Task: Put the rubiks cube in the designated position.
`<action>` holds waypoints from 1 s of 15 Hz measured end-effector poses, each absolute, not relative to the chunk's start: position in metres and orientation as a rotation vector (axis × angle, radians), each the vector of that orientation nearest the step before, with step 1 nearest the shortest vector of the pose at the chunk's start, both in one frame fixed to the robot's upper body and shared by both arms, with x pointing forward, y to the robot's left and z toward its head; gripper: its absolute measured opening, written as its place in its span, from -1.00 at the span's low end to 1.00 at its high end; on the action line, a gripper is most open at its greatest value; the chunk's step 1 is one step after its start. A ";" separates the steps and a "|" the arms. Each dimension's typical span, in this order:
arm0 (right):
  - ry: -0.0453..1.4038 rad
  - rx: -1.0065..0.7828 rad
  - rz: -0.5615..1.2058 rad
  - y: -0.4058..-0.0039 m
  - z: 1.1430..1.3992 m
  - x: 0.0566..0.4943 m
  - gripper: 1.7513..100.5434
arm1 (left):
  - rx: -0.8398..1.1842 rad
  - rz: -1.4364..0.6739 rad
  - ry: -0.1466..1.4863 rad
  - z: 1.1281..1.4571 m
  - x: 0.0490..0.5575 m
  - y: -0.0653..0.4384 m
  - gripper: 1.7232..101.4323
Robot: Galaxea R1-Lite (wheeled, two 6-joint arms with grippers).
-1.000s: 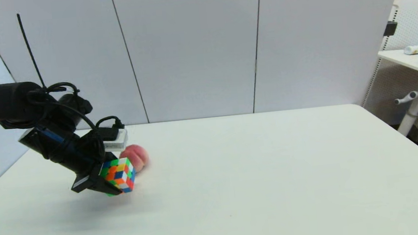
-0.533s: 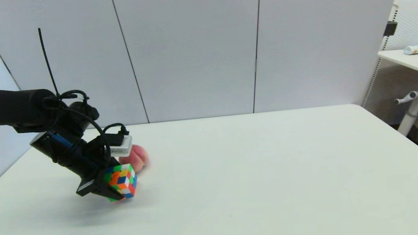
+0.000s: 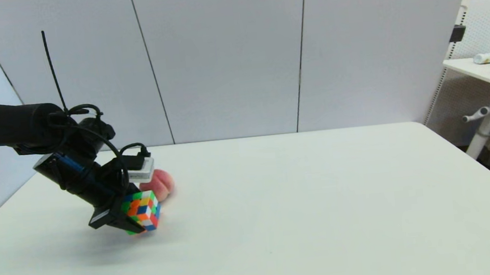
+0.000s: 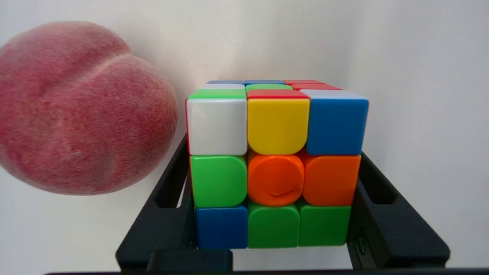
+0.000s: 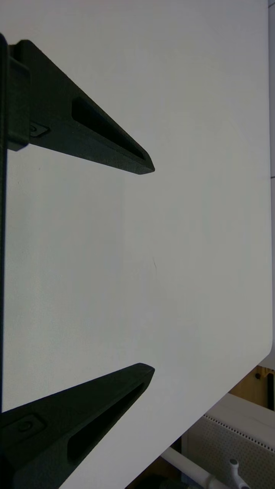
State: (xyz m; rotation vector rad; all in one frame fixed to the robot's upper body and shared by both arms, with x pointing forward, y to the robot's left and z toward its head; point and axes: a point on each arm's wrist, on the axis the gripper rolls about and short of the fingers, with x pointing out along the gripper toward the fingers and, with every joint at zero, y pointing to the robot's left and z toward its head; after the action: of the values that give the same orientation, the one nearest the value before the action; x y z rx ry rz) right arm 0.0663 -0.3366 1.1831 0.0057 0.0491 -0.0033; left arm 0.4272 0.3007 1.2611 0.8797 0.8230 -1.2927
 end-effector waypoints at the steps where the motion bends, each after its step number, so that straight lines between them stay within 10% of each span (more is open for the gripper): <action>1: 0.049 0.005 -0.003 -0.337 1.183 0.066 0.95 | 0.878 -1.295 0.826 1.261 0.426 0.301 0.11; 10: 0.049 0.006 -0.003 -0.337 1.183 0.066 0.95 | 0.890 -1.296 0.833 1.259 0.427 0.300 0.61; 15: 0.049 0.006 -0.003 -0.337 1.183 0.066 0.95 | 0.936 -1.109 0.654 1.336 0.409 0.301 0.76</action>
State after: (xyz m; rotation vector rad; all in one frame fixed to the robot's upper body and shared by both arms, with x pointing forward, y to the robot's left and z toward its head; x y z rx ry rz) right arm 0.0663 -0.3366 1.1831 0.0057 0.0491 -0.0033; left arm 0.4092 0.3009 1.3358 0.9361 0.6539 -1.1093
